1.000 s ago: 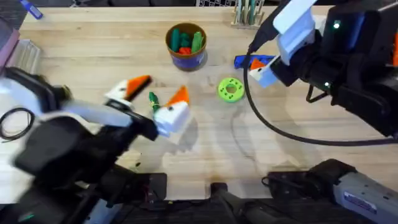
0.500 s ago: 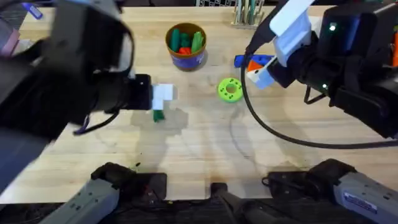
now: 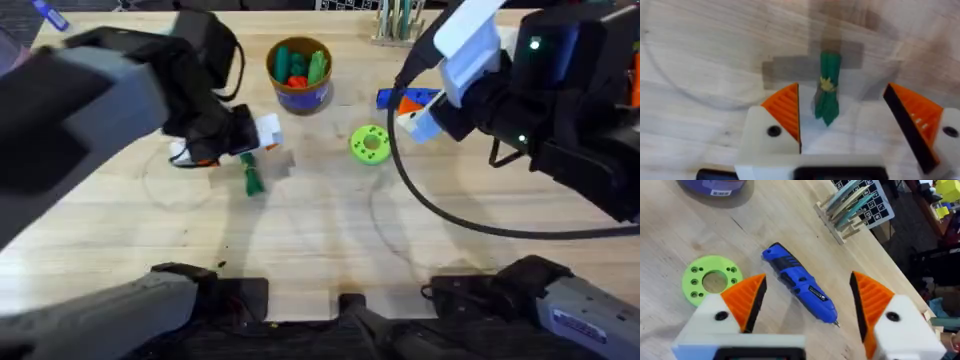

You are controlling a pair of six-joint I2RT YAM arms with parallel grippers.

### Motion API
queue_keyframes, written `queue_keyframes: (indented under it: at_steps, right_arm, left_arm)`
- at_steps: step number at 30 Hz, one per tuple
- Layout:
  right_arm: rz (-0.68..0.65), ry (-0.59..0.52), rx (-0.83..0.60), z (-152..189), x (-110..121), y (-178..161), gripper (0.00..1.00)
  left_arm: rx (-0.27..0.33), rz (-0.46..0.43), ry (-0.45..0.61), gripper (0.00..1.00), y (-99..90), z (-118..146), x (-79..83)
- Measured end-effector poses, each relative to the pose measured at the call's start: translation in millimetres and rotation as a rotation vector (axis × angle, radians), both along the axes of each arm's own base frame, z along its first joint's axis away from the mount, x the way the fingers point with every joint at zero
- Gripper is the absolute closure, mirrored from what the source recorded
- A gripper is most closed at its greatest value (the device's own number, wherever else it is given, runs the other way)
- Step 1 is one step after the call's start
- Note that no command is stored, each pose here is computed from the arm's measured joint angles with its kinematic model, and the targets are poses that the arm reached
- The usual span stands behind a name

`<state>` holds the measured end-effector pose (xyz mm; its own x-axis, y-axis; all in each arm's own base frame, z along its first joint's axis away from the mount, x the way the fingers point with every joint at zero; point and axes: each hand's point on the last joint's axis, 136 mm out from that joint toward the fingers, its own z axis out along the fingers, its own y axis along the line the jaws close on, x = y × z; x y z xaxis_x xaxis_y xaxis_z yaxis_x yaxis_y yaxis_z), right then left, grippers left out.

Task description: Pick up the gripper from the table and insert it into the empty holder that is missing its gripper. Then pick up a screw, insert it into the mounting hole, and use the screwdriver to tighten it. Finally, clean up the table by picking up the vegetable and placing it into the bucket.

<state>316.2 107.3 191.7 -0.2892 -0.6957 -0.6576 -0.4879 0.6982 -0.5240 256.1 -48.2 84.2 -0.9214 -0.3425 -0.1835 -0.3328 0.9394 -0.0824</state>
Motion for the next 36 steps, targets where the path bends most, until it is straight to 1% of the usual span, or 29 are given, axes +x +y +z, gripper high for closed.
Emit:
queue_keyframes:
  at_steps: [2,4,7,10,12,13,15,17,18,20,23,25,26,28,32,33,35,36]
  right_arm:
    - [0.000,0.000,0.000,0,0,0,0.010]
    - [0.000,0.000,0.000,0,0,0,0.009]
    - [0.000,0.000,0.000,0,0,0,0.009]
    - [0.000,0.000,0.000,0,0,0,0.009]
    - [0.000,0.000,0.000,0,0,0,0.009]
    - [0.000,0.000,0.000,0,0,0,0.009]
    - [0.000,0.000,0.000,0,0,0,0.009]
    - [0.000,0.001,0.000,0,0,0,0.009]
    - [0.000,0.000,0.000,0,0,0,0.009]
    - [0.000,0.000,0.000,0,0,0,0.009]
    - [0.000,0.001,-0.001,0,0,0,0.009]
    - [0.000,0.000,0.000,0,0,0,0.010]
    - [0.000,0.000,0.000,0,0,0,0.011]
    - [0.000,0.000,0.000,0,0,0,0.011]
    - [0.000,0.000,0.000,0,0,0,0.010]
    - [0.000,0.000,0.000,0,0,0,0.010]
    - [0.000,0.000,0.000,0,0,0,0.010]
    - [0.000,0.000,0.000,0,0,0,0.010]
  left_arm:
    - [-0.007,0.006,0.027,0.022,-3.0,-13,5.5]
    - [-0.016,0.009,0.065,0.125,-6.3,-27,7.7]
    - [-0.016,0.011,0.142,0.307,-7.8,-44,1.9]
    - [-0.016,0.015,0.195,0.381,-8.5,-54,-4.2]
    - [-0.020,0.016,0.188,0.419,-9.3,-54,-1.2]
    - [-0.019,0.021,0.193,0.457,-9.1,-54,-1.6]
    - [-0.023,0.031,0.190,0.603,-10.0,-54,0.4]
    - [-0.032,0.036,0.180,0.910,-11.9,-53,3.7]
    - [-0.034,0.036,0.178,0.970,-12.2,-52,4.5]
    - [-0.031,0.048,0.194,0.987,-11.6,-52,1.5]
    - [-0.006,0.072,0.282,0.984,-6.4,-47,-17.9]
    - [0.000,0.082,0.307,0.984,-5.6,-38,-21.3]
    - [-0.002,0.090,0.308,0.984,-6.4,-29,-19.0]
    - [-0.036,0.099,0.259,0.984,-13.1,-8,-3.3]
    - [-0.162,0.083,0.002,0.984,-35.4,53,57.2]
    - [-0.196,0.068,-0.090,0.984,-41.7,70,76.5]
    - [-0.251,0.018,-0.258,0.984,-53.7,99,109.9]
    - [-0.266,-0.008,-0.318,0.984,-58.3,108,121.4]
